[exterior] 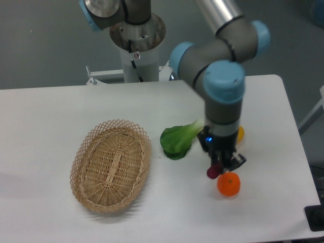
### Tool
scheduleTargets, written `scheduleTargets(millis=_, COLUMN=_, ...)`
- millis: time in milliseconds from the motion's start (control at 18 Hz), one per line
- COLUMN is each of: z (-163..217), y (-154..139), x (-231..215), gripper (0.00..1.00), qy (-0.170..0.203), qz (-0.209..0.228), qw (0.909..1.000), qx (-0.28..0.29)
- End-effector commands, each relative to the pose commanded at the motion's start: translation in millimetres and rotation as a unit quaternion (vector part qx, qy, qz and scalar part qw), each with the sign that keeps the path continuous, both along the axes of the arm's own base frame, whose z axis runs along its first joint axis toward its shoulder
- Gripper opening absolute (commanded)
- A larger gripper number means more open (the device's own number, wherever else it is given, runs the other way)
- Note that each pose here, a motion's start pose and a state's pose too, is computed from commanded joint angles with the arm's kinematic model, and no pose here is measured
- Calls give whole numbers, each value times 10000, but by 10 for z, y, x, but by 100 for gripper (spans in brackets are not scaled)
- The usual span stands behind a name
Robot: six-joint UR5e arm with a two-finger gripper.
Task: Pick up the sweet potato from the table
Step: 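Lift the held sweet potato up off the table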
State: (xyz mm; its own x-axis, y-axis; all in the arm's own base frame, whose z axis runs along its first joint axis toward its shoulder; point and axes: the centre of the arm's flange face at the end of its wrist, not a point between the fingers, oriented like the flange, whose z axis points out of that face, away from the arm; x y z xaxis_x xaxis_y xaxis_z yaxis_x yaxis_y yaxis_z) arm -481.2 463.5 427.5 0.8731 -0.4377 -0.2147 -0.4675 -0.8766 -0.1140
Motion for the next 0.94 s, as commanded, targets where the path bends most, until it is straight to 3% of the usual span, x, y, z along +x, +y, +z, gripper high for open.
scheduleTargets(millis=389, z=139, y=-512, x=-272, gripper=38, qy=-129, qz=-248, qw=9996, qx=14)
scheduleTargets(millis=944, z=178, y=-676, x=-380, gripper=38, qy=-67, qz=-268, qw=9996, qx=12)
